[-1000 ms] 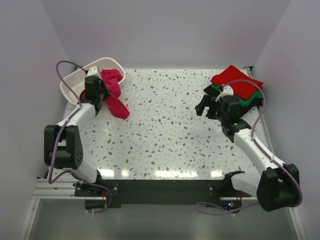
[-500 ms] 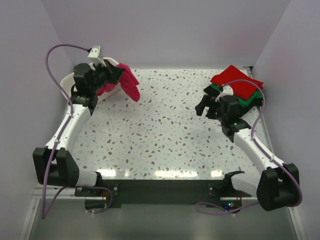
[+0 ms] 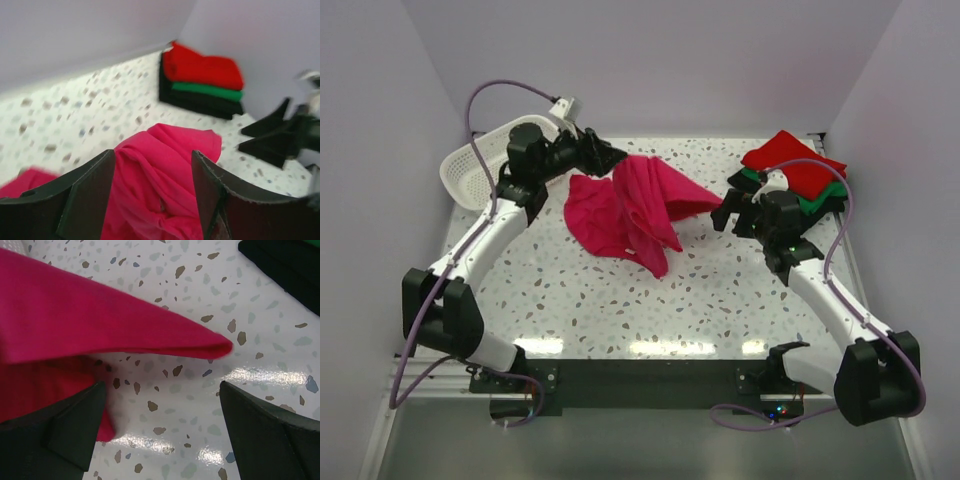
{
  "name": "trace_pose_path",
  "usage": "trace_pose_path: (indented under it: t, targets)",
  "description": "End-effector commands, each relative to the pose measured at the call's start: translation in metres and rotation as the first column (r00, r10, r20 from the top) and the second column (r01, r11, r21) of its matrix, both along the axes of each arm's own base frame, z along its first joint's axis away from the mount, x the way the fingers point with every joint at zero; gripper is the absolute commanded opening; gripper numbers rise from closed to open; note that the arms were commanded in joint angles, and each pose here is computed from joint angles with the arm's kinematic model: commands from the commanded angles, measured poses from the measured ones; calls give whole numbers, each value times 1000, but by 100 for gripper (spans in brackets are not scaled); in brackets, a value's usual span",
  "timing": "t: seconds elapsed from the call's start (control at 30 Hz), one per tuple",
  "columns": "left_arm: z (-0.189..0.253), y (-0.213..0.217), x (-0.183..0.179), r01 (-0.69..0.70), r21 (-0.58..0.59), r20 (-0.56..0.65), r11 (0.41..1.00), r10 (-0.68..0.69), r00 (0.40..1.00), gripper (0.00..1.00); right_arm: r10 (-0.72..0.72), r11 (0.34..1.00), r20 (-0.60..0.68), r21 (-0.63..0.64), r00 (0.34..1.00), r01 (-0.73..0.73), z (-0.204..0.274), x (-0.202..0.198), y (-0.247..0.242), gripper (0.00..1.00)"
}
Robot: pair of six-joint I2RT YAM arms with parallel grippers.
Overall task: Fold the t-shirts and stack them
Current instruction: Move the tshirt to the center of the board, then flatten the tshirt out
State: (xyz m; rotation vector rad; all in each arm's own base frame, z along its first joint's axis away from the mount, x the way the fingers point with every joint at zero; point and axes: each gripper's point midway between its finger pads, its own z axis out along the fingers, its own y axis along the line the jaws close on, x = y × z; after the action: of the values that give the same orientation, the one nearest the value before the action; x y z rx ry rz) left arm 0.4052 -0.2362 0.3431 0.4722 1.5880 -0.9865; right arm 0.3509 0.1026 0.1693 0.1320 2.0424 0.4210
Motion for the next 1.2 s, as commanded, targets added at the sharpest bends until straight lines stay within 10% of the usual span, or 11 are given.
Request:
trace_pose_path:
  t: [0.0, 0.6, 0.83, 1.17]
  targets:
    - [-119, 51, 37, -330, 197, -208, 923, 368, 906, 68, -3, 1000, 60, 16, 998, 2, 16, 9, 2, 99]
    - [-250, 48, -47, -339, 191, -390, 921, 388, 835, 71, 86, 995, -129, 55, 988, -79, -45, 35, 31, 95]
    - [-249, 107, -28, -585, 335, -250, 739, 668, 701, 72, 234, 972, -138, 53, 963, -229, -43, 6, 85, 91]
    - [-275, 104, -7, -577, 396, -261, 714, 690, 675, 72, 365, 930, -194, 27, 911, -367, -63, -37, 146, 90]
